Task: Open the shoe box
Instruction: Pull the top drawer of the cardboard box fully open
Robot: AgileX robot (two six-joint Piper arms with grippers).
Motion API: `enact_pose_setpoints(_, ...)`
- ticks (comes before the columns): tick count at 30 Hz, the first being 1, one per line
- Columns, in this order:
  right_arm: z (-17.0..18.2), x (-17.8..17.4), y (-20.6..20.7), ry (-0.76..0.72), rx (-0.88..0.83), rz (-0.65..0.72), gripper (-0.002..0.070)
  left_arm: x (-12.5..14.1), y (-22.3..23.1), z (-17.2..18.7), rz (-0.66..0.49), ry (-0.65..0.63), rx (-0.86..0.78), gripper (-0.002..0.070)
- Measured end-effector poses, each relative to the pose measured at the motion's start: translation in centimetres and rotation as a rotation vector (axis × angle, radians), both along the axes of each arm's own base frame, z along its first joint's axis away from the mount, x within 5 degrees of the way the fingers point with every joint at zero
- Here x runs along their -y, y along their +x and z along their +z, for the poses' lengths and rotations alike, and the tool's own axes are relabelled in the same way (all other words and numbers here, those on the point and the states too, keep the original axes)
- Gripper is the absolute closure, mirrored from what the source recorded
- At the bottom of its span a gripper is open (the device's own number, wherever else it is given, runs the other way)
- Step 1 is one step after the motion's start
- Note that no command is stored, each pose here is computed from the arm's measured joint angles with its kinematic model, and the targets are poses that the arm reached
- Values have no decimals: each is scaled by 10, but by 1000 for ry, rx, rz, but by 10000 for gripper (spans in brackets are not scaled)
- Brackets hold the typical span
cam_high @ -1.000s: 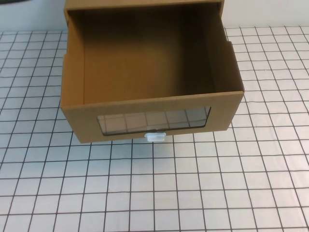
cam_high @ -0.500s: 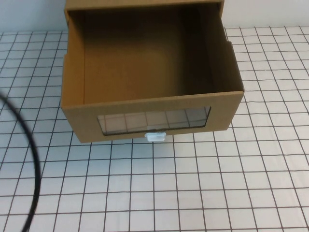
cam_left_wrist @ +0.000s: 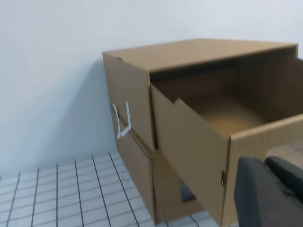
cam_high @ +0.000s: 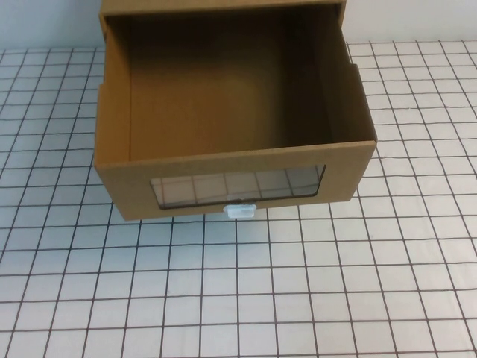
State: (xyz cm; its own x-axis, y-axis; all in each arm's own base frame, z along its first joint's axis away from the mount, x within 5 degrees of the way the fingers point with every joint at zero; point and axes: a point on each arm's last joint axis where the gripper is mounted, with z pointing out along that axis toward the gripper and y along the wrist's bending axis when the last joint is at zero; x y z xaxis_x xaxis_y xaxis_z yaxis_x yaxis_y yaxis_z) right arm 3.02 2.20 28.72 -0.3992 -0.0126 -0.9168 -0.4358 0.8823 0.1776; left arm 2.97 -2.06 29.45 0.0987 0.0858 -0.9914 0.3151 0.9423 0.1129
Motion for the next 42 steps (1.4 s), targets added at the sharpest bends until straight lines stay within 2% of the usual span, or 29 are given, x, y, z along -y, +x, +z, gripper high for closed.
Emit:
enact_pose_setpoints(6,-12,1,-3,0,-12,3,689,1,5,-37,-4,2,-74,677)
enact_pose_setpoints(9,-16,0,-2,4,-11,2,689,2,12,-56,2,-43,-117,677)
enact_pose_setpoints(12,-18,-1,1,15,5,-1,689,-2,18,-73,46,-96,-112,677)
enact_pose_setpoints(17,-19,-2,5,41,53,-10,689,-5,24,-96,98,-115,-123,677)
enact_pose_setpoints(26,-18,-3,12,99,168,-29,689,-6,25,-98,105,-110,-120,677)
enact_pose_setpoints(42,-24,-4,13,92,156,-30,689,-6,25,-98,103,-108,-123,677)
